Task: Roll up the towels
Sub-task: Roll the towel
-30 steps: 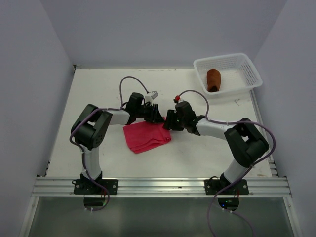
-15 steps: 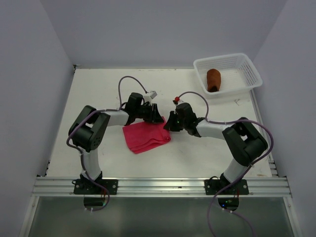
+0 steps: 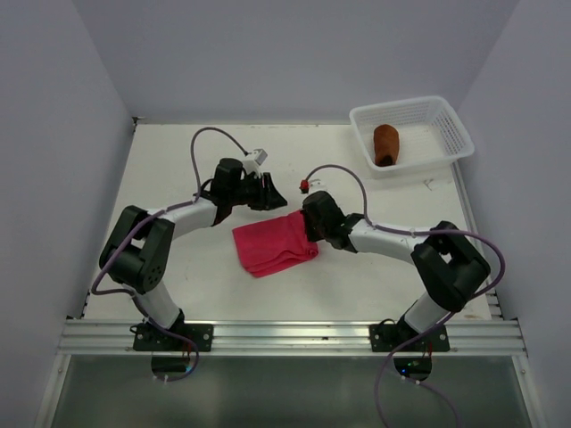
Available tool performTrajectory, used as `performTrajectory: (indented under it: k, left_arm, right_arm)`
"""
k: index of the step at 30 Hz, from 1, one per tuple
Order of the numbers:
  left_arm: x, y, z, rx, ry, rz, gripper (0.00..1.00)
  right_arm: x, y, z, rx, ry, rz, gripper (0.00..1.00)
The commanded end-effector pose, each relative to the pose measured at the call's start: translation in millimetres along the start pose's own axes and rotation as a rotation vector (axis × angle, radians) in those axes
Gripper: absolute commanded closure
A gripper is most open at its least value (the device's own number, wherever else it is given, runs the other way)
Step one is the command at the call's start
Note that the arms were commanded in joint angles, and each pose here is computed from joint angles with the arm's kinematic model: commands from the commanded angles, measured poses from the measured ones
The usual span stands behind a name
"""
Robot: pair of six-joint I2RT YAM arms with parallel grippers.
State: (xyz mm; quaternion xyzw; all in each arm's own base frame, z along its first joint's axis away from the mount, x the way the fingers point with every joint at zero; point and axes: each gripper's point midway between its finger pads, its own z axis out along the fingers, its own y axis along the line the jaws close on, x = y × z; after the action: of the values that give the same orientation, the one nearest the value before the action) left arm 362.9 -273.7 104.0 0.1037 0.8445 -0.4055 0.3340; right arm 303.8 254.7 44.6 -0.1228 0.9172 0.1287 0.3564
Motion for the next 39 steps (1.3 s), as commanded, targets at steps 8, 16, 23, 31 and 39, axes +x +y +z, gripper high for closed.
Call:
performTrajectory:
  k: [8, 16, 23, 31, 39]
  left_arm:
    - [-2.7, 13.7, -12.2, -0.058, -0.033, -0.061, 0.57]
    - [-11.8, 37.4, -33.5, -0.079, -0.076, -0.120, 0.57]
    - [-19.7, 36.4, -38.3, -0.050, -0.090, -0.109, 0.57]
    - [-27.4, 27.2, -36.3, 0.008, -0.100, -0.077, 0.57]
    - [-34.4, 7.3, -42.4, 0.104, -0.134, -0.001, 0.58]
  right_arm:
    - [-28.2, 6.9, -16.8, 0.361, -0.068, -0.382, 1.00]
    - [-13.0, 28.5, -6.9, 0.474, -0.045, -0.537, 1.00]
    - [-9.4, 51.3, 3.2, 0.531, -0.053, -0.635, 1.00]
    - [0.2, 64.8, 12.8, 0.558, -0.033, -0.751, 1.00]
    - [9.4, 68.5, 24.7, 0.574, 0.027, -0.836, 1.00]
